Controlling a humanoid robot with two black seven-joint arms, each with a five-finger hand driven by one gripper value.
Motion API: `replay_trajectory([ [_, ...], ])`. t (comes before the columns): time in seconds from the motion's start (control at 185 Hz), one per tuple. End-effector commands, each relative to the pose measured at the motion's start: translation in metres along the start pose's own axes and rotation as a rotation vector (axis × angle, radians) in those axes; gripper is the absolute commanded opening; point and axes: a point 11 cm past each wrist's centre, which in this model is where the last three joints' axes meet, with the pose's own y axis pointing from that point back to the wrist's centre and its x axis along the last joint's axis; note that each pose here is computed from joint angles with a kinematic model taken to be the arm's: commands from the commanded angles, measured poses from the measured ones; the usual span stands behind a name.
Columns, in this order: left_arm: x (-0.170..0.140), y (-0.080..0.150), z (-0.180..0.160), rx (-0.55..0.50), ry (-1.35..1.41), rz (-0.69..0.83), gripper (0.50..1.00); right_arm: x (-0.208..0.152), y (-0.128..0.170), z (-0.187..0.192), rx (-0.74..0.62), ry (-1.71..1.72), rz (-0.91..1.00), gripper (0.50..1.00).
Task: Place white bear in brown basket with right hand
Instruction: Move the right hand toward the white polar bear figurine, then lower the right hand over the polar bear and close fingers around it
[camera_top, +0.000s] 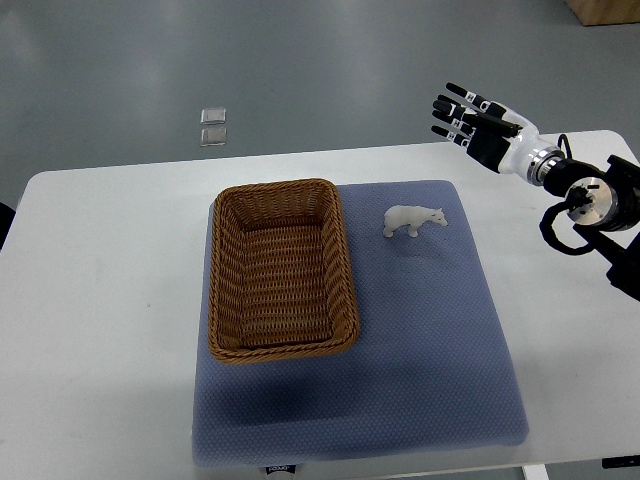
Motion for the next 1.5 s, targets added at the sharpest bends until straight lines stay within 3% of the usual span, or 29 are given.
replay_trajectory([
  [0.0,0.000,0.000,0.000,0.000,0.000,0.000,1.000,-0.001,0.000,0.000,-0.001,0.003,-0.003,0.940],
  [0.706,0.000,0.000,0.001,-0.001,-0.003,0.000,1.000,-0.014,-0.005,-0.003,-0.050,0.335,-0.057,0.938],
  [1.494,0.000,0.000,0.001,-0.001,-0.003,0.000,1.000,-0.056,-0.016,0.005,-0.281,1.365,-0.351,0.938],
])
